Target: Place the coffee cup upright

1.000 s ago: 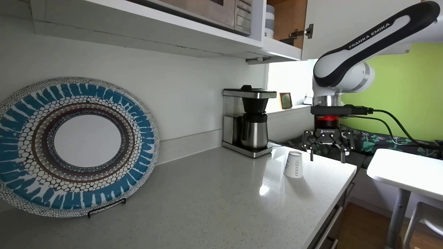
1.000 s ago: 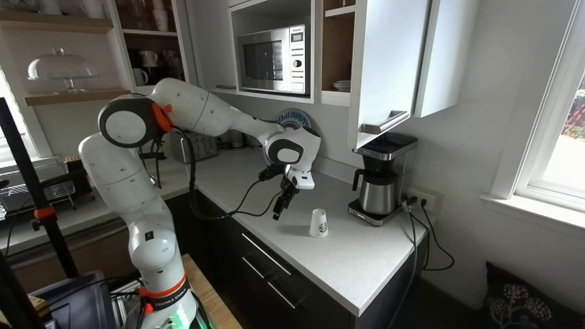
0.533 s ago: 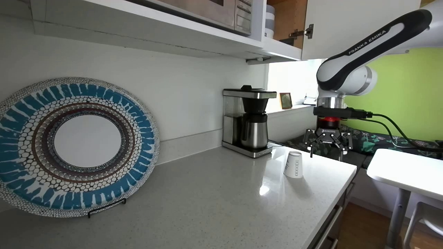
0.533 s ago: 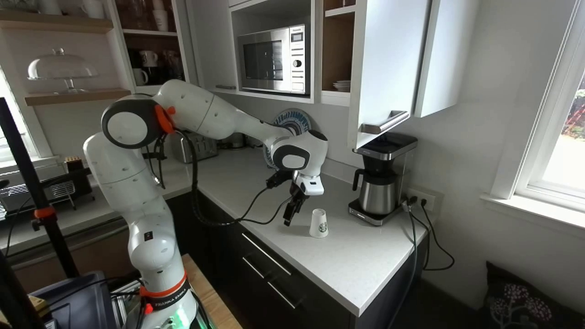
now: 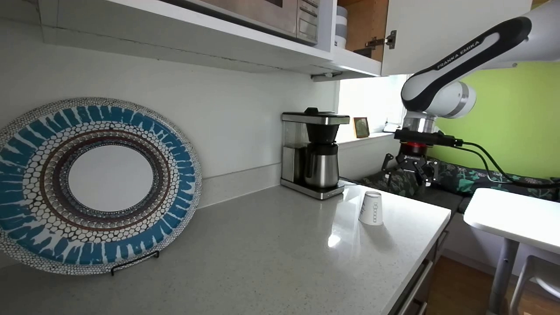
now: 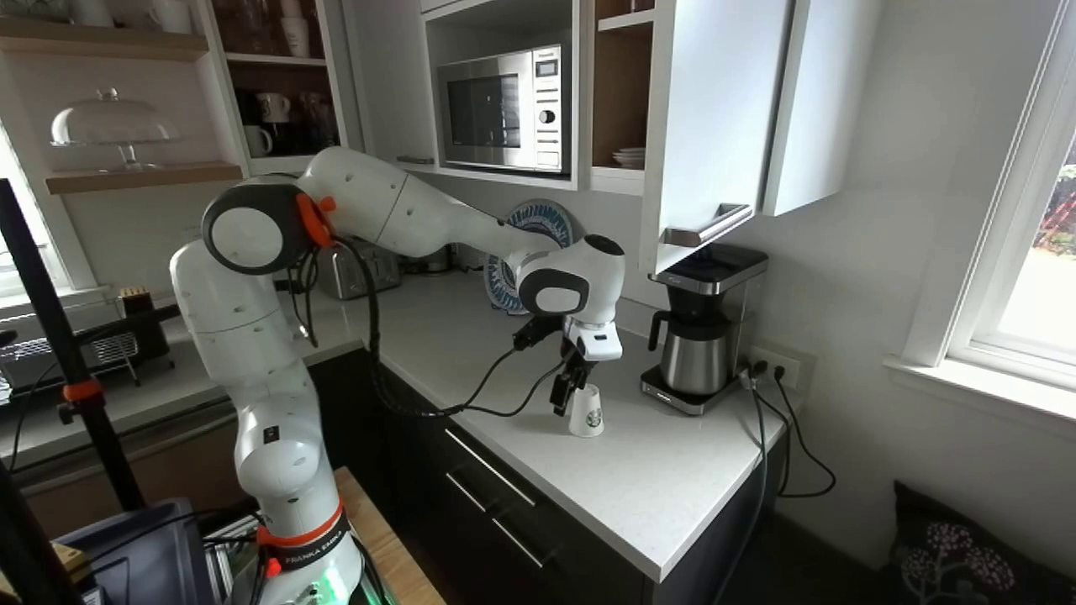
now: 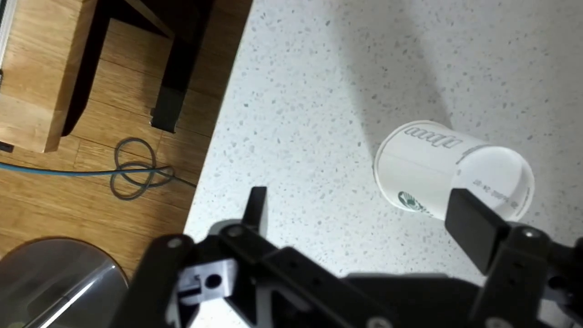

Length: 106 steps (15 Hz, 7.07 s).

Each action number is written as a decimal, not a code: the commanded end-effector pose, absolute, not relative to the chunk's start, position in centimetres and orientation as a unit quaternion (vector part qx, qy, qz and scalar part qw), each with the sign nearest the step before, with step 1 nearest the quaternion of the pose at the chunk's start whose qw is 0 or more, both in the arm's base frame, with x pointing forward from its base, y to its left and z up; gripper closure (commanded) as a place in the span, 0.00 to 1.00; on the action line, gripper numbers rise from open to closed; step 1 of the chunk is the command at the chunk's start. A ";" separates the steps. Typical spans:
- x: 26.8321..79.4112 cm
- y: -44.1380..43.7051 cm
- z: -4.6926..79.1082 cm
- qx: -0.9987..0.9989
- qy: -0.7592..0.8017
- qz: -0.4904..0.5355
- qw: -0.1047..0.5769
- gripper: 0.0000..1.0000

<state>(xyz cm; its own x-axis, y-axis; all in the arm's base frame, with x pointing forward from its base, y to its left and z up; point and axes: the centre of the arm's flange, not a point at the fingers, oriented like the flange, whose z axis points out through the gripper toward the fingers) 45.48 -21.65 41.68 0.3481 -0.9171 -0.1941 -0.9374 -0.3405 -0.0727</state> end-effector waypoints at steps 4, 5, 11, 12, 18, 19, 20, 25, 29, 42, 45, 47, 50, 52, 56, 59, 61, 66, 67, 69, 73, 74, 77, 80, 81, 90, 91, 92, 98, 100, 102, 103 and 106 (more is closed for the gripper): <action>49.5 -24.0 40.9 -0.802 0.578 0.088 0.117 0.00; 50.2 -24.1 40.8 -0.801 0.578 0.093 0.121 0.00; 53.5 -24.2 39.6 -0.792 0.585 0.119 0.126 0.00; 54.0 -24.3 39.3 -0.792 0.584 0.125 0.128 0.00; 56.6 -23.7 37.6 -0.782 0.589 0.143 0.147 0.00; 57.0 -23.6 37.3 -0.780 0.589 0.147 0.155 0.00; 57.3 -23.5 37.0 -0.778 0.591 0.146 0.157 0.00; 58.4 -23.3 36.1 -0.771 0.592 0.162 0.170 0.00; 58.6 -23.4 35.7 -0.769 0.590 0.183 0.167 0.25; 58.4 -23.2 36.3 -0.768 0.573 0.223 0.177 0.00; 58.5 -23.0 36.3 -0.765 0.573 0.229 0.183 0.13; 58.6 -22.9 36.1 -0.764 0.573 0.232 0.185 0.33; 58.7 -22.8 35.7 -0.764 0.574 0.232 0.184 0.53; 58.5 -22.8 36.1 -0.764 0.575 0.230 0.180 0.67; 57.7 -22.0 37.9 -0.769 0.582 0.214 0.154 0.68; 57.0 -20.6 39.8 -0.775 0.589 0.190 0.129 0.68; 56.6 -19.5 41.3 -0.776 0.598 0.171 0.101 0.68; 56.7 -16.1 42.9 -0.775 0.629 0.069 0.002 0.68; 56.9 -15.4 42.5 -0.772 0.633 0.048 -0.015 0.68; 57.0 -14.1 41.9 -0.767 0.640 0.005 -0.050 0.68; 56.9 -11.8 39.9 -0.755 0.644 -0.057 -0.112 0.68; 56.8 -11.3 39.6 -0.751 0.644 -0.071 -0.126 0.68; 56.4 -10.4 38.0 -0.747 0.640 -0.090 -0.152 0.68; 56.1 -9.7 37.4 -0.744 0.638 -0.105 -0.169 0.68; 56.0 -9.6 37.3 -0.742 0.639 -0.108 -0.172 0.68; 55.2 -9.4 37.3 -0.740 0.642 -0.104 -0.171 0.00; 55.1 -9.5 37.3 -0.740 0.643 -0.103 -0.169 0.00; 55.1 -9.6 37.4 -0.741 0.642 -0.101 -0.166 0.00; 53.9 -13.2 38.7 -0.743 0.652 -0.082 -0.123 0.00; 52.9 -15.0 39.0 -0.739 0.662 -0.070 -0.104 0.00; 51.6 -16.9 39.5 -0.743 0.663 -0.054 -0.073 0.00; 50.9 -17.8 39.6 -0.748 0.661 -0.039 -0.049 0.00; 49.0 -19.8 39.6 -0.767 0.642 -0.014 0.017 0.00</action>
